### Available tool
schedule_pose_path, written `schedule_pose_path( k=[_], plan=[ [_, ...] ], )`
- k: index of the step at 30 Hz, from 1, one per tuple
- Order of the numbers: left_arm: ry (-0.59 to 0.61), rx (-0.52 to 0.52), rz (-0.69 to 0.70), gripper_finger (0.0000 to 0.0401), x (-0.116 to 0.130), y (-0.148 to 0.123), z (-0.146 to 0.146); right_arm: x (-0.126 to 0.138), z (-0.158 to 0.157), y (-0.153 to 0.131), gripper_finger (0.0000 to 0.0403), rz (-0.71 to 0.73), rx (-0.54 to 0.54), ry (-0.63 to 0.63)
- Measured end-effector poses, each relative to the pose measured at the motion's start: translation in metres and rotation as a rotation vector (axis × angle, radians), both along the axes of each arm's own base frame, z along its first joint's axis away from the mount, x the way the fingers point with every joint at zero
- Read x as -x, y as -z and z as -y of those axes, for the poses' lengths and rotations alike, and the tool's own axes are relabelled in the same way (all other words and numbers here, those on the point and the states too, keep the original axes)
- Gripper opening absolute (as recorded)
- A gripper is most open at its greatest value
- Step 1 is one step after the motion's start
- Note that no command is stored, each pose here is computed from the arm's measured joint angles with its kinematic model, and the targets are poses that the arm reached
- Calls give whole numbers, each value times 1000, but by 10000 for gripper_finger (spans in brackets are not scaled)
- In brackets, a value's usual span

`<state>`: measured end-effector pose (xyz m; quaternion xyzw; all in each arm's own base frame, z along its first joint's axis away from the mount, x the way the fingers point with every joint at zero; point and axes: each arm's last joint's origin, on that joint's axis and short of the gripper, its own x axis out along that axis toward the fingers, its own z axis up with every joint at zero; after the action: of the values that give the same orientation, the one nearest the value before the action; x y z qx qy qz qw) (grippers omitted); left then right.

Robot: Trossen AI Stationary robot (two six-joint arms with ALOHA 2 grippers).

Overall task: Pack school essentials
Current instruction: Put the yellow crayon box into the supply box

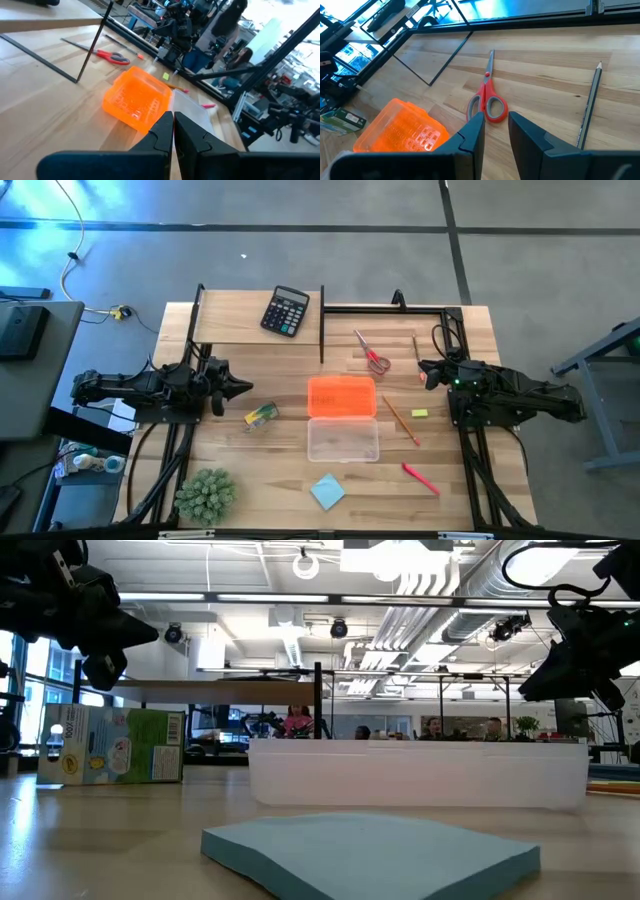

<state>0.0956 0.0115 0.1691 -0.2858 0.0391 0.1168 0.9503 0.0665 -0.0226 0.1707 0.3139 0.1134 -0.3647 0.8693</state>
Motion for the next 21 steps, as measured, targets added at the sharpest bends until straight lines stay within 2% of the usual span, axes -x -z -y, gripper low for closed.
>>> schedule_pose_path(
  k=[7, 16, 21],
  plan=[
    [0, 1, 46, 5, -1, -4, 0, 0, 0, 0, 78, 0, 0, 0],
    [1, -44, 298, 5, 0, -29, 0, 0, 0, 0, 78, 0, 0, 0],
    [10, -28, 392, 5, 2, -38, 0, 0, 0, 0, 78, 0, 0, 0]
  ],
)
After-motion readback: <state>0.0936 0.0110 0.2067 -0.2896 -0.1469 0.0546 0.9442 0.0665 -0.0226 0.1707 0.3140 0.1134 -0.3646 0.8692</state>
